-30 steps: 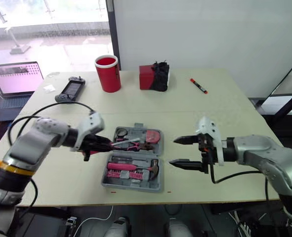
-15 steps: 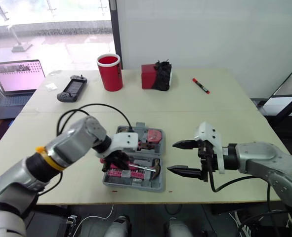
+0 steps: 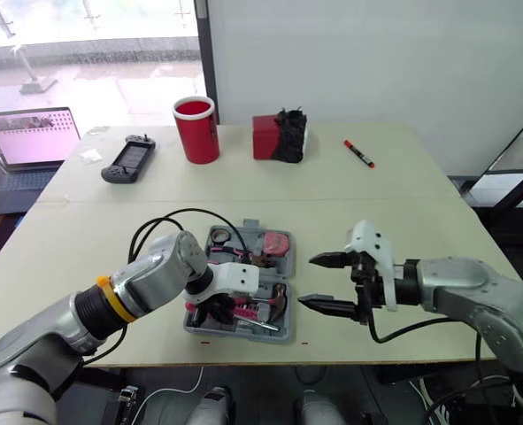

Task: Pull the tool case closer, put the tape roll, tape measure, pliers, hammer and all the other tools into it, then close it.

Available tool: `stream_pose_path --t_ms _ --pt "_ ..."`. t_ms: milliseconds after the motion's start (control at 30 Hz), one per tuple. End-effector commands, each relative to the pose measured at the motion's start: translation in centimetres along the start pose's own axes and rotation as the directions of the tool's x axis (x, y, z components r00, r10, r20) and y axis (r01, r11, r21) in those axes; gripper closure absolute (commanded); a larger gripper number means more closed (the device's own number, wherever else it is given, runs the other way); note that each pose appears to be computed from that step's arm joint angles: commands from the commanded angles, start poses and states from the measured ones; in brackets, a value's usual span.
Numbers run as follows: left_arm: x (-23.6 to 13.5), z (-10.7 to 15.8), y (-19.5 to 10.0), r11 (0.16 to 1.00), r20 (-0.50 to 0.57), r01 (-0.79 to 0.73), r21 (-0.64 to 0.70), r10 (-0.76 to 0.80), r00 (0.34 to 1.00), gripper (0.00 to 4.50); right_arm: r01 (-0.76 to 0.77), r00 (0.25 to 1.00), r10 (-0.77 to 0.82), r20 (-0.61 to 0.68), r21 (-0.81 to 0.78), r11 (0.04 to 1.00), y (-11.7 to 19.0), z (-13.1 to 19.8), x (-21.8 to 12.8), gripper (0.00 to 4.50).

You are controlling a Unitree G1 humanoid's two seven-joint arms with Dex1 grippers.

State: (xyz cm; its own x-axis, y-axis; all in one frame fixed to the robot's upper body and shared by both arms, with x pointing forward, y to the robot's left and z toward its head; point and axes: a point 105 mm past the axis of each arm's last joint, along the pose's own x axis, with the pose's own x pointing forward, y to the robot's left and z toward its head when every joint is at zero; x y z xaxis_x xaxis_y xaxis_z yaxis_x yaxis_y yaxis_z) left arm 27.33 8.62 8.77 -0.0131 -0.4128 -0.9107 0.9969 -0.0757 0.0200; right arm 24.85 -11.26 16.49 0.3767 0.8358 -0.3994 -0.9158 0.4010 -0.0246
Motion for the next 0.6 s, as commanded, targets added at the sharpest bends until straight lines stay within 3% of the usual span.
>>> stream_pose_path --t_ms 33,600 --pt "-0.6 0.3 0.0 1.0 0.02 -0.024 0.001 0.024 1.0 3.96 -0.002 1.0 0.003 0.026 -0.04 0.999 0.0 0.9 0.0 0.0" --pt "1.1 0.7 0.0 0.999 0.11 -0.022 -0.037 0.026 0.994 3.96 -0.019 1.0 0.018 -0.008 -0.07 0.997 -0.2 0.8 0.6 0.0"
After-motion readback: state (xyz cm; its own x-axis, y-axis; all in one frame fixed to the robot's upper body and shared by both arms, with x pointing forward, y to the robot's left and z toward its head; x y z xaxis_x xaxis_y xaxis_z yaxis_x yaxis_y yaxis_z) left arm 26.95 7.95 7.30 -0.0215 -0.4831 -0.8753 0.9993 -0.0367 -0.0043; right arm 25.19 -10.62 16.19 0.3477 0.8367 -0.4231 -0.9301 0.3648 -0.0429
